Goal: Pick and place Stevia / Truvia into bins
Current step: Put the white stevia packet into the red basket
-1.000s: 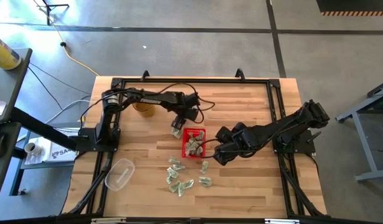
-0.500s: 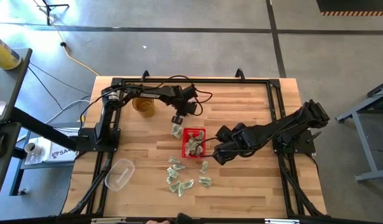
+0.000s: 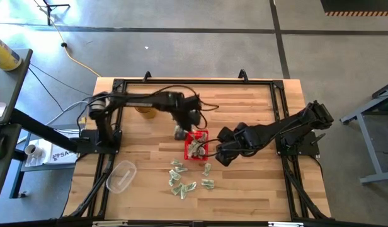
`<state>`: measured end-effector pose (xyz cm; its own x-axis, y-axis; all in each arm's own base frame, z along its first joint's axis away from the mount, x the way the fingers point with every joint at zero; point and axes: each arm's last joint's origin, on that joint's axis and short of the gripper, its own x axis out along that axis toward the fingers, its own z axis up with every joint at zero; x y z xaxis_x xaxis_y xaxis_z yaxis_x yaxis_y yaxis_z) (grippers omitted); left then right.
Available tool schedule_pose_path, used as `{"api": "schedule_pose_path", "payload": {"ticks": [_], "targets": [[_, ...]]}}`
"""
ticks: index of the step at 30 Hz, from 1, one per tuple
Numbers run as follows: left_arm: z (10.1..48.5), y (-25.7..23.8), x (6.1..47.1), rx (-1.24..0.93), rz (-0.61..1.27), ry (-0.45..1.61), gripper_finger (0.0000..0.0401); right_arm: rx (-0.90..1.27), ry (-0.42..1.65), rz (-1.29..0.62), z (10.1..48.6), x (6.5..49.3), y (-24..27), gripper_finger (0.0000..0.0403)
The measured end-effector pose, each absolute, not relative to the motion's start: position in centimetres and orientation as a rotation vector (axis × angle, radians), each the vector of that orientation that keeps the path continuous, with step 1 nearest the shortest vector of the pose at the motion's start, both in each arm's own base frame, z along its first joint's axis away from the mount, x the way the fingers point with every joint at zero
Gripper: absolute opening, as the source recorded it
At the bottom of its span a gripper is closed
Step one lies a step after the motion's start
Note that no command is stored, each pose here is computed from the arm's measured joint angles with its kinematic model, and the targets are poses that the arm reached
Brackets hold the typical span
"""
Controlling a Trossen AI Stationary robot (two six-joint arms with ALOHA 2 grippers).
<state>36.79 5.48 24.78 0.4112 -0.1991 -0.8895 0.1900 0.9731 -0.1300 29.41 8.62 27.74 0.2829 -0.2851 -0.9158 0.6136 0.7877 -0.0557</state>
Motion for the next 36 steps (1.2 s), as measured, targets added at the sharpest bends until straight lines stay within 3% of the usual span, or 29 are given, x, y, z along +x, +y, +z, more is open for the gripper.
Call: {"api": "schedule_pose_path", "payload": {"ticks": [3,7,10,14,18,22,25,29,36], "targets": [[25.4,1.9,37.9,0.045,-0.263,1.040,0.0024,0.307,1.136,-0.591,27.8,29.6,8.5,0.0323],[22.3,-0.8,39.0,-0.022,-0.204,1.157,0.0050,0.268,1.150,-0.545,27.8,29.7,8.5,0.0323],[21.5,-1.7,38.6,-0.007,-0.069,1.238,0.0090,0.243,1.166,-0.512,27.7,29.7,8.6,0.0323],[23.7,-2.5,37.4,0.107,0.084,1.245,0.0158,0.205,1.180,-0.482,27.7,29.8,8.4,0.0323],[27.3,-2.1,36.5,0.028,0.131,1.165,0.0227,0.197,1.192,-0.475,27.7,30.0,7.5,0.0323],[27.0,0.1,34.8,0.009,0.287,1.291,0.0268,0.217,1.193,-0.467,27.7,30.3,6.8,0.0323],[25.6,3.2,33.6,-0.087,0.374,1.358,0.0273,0.221,1.187,-0.467,27.8,30.5,6.5,0.0323],[22.1,5.8,32.3,-0.251,0.331,1.418,0.0259,0.218,1.179,-0.481,27.8,30.5,6.3,0.0323],[17.9,6.2,31.5,-0.251,0.328,1.377,0.0226,0.226,1.168,-0.505,27.8,30.5,6.4,0.0323]]}}
